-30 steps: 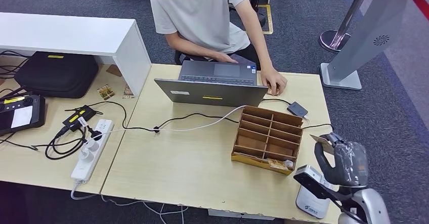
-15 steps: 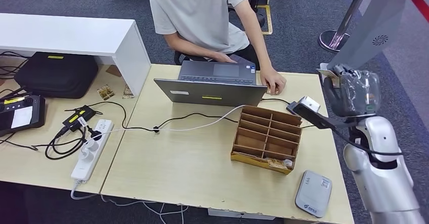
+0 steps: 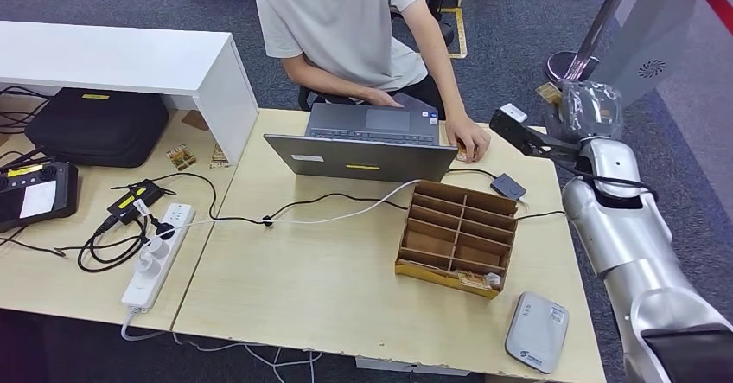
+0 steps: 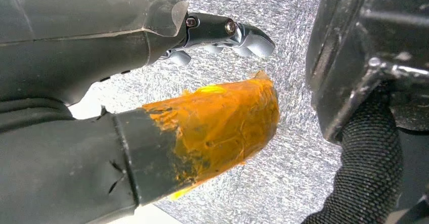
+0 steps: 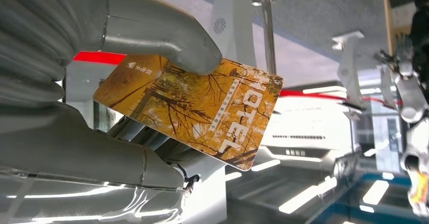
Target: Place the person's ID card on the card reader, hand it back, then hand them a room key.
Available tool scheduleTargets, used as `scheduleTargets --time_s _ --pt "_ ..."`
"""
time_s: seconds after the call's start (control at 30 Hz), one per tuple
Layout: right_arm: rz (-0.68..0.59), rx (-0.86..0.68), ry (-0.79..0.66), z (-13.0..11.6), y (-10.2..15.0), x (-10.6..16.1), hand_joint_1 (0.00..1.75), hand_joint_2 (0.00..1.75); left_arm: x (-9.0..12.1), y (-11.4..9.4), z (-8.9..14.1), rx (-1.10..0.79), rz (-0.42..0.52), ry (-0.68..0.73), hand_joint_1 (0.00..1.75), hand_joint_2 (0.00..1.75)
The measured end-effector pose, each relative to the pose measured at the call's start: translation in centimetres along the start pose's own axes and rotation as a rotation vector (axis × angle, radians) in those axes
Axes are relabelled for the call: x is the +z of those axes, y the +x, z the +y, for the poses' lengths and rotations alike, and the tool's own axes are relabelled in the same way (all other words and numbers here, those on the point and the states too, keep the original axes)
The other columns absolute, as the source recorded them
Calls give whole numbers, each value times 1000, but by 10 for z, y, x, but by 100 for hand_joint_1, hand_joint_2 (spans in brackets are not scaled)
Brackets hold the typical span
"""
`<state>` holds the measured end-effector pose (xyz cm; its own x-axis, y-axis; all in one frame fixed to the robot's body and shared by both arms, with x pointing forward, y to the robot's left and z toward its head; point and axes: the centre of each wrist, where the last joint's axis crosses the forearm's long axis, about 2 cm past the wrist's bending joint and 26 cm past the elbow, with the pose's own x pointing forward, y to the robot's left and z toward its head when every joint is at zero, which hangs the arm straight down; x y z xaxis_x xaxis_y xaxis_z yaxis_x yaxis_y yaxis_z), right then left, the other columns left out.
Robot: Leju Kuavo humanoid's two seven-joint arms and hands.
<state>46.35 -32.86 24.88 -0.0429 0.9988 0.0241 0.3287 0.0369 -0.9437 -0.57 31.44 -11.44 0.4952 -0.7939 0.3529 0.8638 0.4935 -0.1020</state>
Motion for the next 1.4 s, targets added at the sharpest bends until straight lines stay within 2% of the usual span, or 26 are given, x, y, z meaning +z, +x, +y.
scheduleTargets --time_s 0.93,1.07,1.4 --pt "-3 -35 60 15 6 2 175 175 -1 2 1 -15 -4 -6 0 0" --pt "-8 -40 61 15 6 2 0 175 -1 2 1 -14 -4 -13 0 175" --pt "-15 -44 68 18 10 4 0 175 -1 3 1 -32 27 2 0 175"
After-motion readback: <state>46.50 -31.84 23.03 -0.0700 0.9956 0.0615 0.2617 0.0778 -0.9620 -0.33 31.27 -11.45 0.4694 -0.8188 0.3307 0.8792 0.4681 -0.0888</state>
